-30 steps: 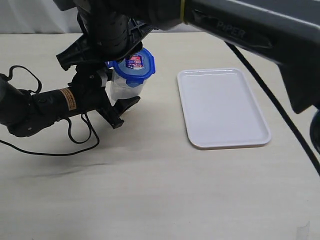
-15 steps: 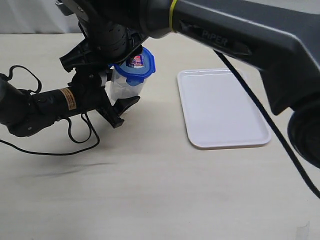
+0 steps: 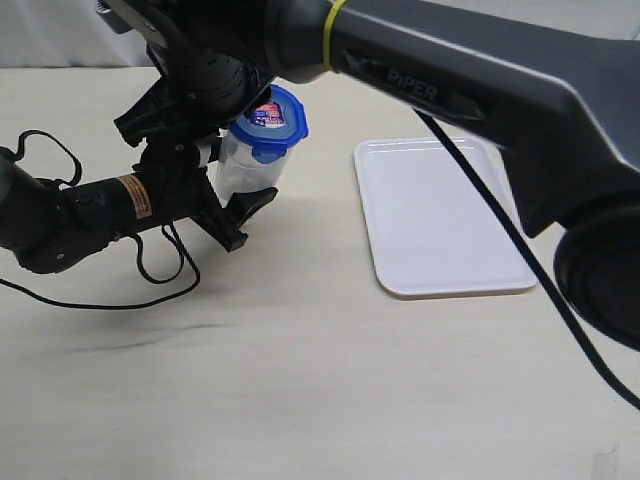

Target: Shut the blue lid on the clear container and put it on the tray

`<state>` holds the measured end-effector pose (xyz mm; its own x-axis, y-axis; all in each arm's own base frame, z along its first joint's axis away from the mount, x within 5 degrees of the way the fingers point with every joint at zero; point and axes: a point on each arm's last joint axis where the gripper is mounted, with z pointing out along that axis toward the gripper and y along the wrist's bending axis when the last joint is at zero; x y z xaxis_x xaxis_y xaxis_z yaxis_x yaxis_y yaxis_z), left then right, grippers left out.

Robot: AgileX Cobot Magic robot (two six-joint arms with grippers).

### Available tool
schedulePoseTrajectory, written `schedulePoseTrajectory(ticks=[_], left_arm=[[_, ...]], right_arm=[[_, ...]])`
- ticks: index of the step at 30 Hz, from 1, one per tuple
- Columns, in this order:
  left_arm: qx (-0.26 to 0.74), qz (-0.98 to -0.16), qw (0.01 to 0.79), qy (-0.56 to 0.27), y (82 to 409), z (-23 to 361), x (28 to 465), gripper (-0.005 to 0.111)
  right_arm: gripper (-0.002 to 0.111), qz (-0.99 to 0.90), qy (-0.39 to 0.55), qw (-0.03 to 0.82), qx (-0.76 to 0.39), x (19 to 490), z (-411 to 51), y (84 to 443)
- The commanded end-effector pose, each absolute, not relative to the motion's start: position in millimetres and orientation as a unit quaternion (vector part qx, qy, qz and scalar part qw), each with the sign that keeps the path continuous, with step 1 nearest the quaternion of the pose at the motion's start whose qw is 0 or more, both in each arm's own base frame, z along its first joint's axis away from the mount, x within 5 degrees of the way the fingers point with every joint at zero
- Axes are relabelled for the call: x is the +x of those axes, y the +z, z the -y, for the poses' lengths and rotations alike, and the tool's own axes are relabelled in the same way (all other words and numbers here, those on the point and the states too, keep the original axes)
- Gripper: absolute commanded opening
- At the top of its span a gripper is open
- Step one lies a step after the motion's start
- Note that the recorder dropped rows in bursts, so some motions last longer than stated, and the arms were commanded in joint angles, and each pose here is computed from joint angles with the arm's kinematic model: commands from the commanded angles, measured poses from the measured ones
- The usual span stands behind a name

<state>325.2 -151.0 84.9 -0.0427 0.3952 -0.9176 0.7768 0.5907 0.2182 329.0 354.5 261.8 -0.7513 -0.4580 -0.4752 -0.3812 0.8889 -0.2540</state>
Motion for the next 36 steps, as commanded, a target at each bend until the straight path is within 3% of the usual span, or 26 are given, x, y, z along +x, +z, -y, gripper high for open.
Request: schedulePoseTrajectory(ticks=[1, 5, 13, 19, 36], left_arm=[[0.438, -0.672, 0.566, -0.188, 93.5, 156.2, 322.7, 0.0], [0.448, -0.664, 0.567, -0.194, 94.0, 157.5, 321.2, 0.0], [0.452, -0.66, 0.567, -0.196, 94.2, 158.1, 320.5, 0.0], [0.452, -0.659, 0.568, -0.199, 94.6, 158.5, 320.2, 0.0], [0.462, -0.648, 0.57, -0.207, 95.6, 160.2, 318.3, 0.0]], right_arm=[[0.035, -0.946, -0.076, 0.207, -0.238, 329.2, -360.2, 218.9], [0.031, -0.943, -0.082, 0.208, -0.247, 329.9, -359.9, 218.3], [0.014, -0.939, -0.087, 0.21, -0.257, 330.5, -359.5, 218.6], [0.014, -0.938, -0.099, 0.198, -0.265, 332.5, -361.5, 203.0], [0.014, -0.917, -0.129, 0.209, -0.314, 332.3, -363.1, 203.2]])
